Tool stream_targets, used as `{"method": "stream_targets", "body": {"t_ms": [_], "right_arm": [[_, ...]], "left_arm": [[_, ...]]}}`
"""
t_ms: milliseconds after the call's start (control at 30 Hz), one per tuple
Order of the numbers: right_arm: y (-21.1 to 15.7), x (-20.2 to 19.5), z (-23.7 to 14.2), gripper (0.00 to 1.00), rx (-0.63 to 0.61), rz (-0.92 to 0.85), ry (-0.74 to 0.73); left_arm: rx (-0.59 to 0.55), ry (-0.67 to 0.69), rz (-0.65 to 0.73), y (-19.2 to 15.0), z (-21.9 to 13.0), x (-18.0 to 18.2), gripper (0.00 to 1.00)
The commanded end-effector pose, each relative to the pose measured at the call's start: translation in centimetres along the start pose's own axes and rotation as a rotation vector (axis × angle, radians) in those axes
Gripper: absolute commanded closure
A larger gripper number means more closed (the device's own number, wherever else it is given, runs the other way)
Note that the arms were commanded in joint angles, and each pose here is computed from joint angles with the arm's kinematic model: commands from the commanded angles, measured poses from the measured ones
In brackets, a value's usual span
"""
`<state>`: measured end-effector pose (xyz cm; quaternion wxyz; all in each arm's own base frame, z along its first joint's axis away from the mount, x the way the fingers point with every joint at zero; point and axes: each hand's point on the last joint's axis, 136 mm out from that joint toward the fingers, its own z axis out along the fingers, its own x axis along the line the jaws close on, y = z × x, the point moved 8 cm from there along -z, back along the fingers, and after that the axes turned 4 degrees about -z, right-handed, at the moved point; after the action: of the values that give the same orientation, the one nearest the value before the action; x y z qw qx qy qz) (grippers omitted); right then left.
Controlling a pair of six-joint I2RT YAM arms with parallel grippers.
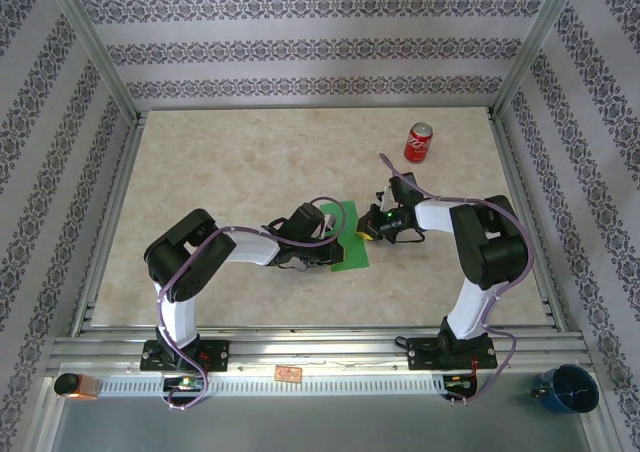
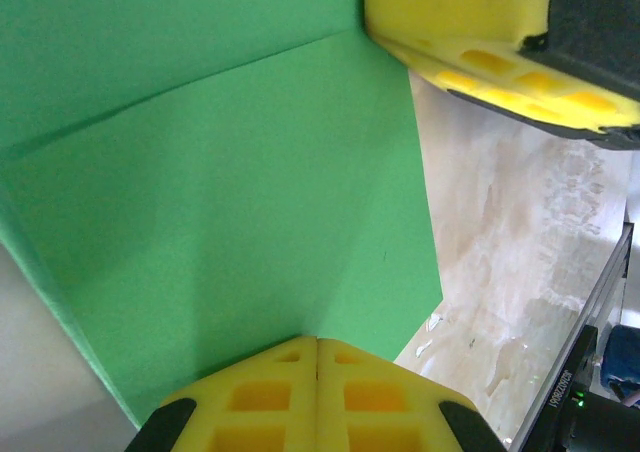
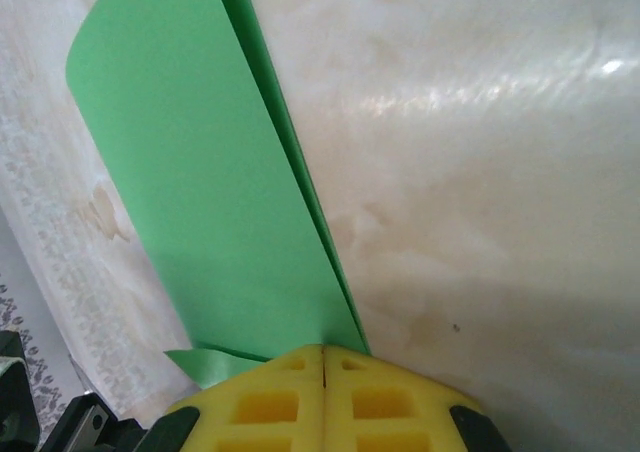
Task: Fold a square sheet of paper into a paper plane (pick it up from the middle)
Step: Fold the triangle a second time at the center of the table.
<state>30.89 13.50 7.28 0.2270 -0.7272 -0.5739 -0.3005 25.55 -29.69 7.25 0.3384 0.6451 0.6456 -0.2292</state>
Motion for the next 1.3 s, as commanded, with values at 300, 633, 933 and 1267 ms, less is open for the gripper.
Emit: {"method": "stream_targets", "body": {"t_ms": [300,633,933,1267], "right_arm": [[0.2,2.8,-2.1,0.93,-0.100,-0.126,0.033],[-1.0,-0.8,0.9,0.95,-0.032,-0.048,-0.094],[1.8,-1.4,-0.8,0.95,-0.118,-0.038,-0.061],[-1.0,2.7,-1.3,0.93,-0.096,-0.171,0.074]], "left_arm": [[0.090,0.151,-0.074,-2.5,0.4,3.8,1.00],[0.087,0.154,-0.074,-2.3,0.3,3.6,1.00],[0.089,0.154,-0.068,-2.2,0.3,3.5,1.00],[0.084,0.144,-0.069,-2.1,0.3,3.3,1.00]]}}
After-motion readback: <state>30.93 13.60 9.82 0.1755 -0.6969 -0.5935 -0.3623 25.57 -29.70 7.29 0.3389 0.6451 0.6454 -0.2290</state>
